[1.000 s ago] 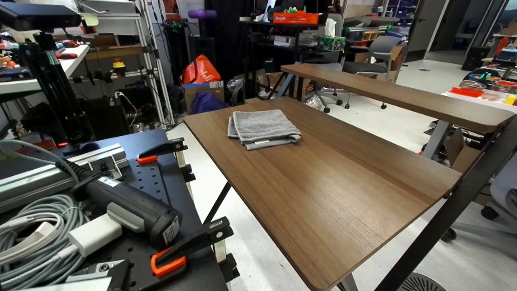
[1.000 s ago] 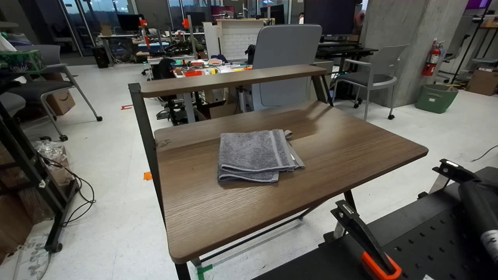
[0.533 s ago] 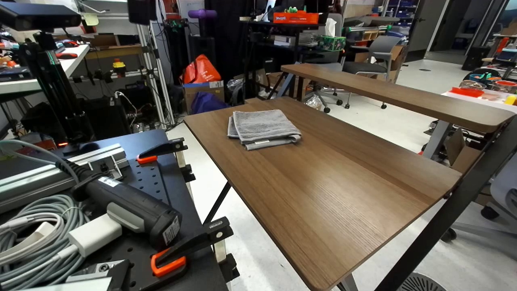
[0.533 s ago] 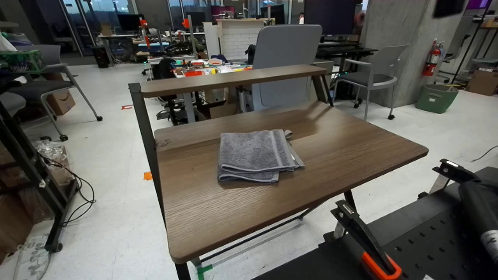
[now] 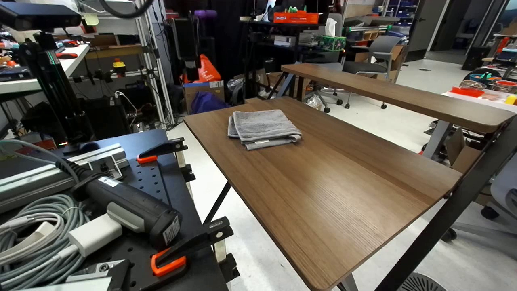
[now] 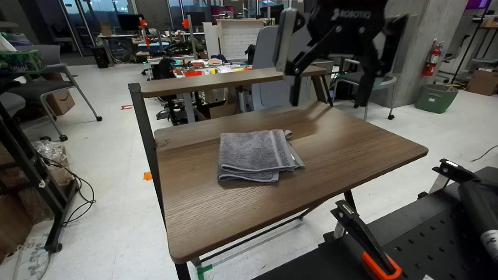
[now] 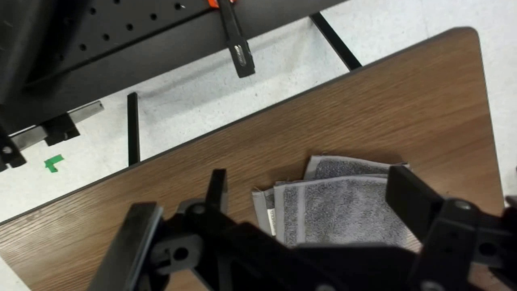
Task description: Move the towel
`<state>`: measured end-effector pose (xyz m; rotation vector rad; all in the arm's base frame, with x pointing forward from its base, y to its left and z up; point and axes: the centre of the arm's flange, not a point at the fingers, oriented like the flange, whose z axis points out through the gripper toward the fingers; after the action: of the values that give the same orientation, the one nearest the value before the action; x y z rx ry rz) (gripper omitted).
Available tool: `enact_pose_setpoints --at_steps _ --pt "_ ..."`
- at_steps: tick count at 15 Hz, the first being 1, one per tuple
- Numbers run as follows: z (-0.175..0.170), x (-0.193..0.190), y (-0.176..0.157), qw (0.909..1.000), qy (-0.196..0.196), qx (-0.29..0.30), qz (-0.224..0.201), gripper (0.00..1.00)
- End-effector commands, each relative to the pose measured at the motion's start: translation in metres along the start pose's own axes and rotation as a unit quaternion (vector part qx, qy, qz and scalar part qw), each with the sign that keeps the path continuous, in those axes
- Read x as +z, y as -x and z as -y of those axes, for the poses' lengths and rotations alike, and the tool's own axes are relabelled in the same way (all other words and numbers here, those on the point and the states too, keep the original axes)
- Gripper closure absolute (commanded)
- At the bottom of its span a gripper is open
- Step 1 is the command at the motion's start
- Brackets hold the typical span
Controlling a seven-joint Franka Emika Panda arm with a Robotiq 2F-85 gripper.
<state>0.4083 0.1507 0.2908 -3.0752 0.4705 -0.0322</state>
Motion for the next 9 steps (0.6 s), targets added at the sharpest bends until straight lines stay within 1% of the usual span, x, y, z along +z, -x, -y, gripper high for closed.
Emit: enact_pose_setpoints --at_steps 1,6,9 --pt "0.047 0.046 -0.046 0.9992 0.002 0.038 -0.012 0.0" --pt "0.074 0.094 -0.097 0.9962 0.014 0.085 -0.007 0.0" --pt "0.094 0.118 -0.119 0.9945 0.015 0.104 -0.007 0.0"
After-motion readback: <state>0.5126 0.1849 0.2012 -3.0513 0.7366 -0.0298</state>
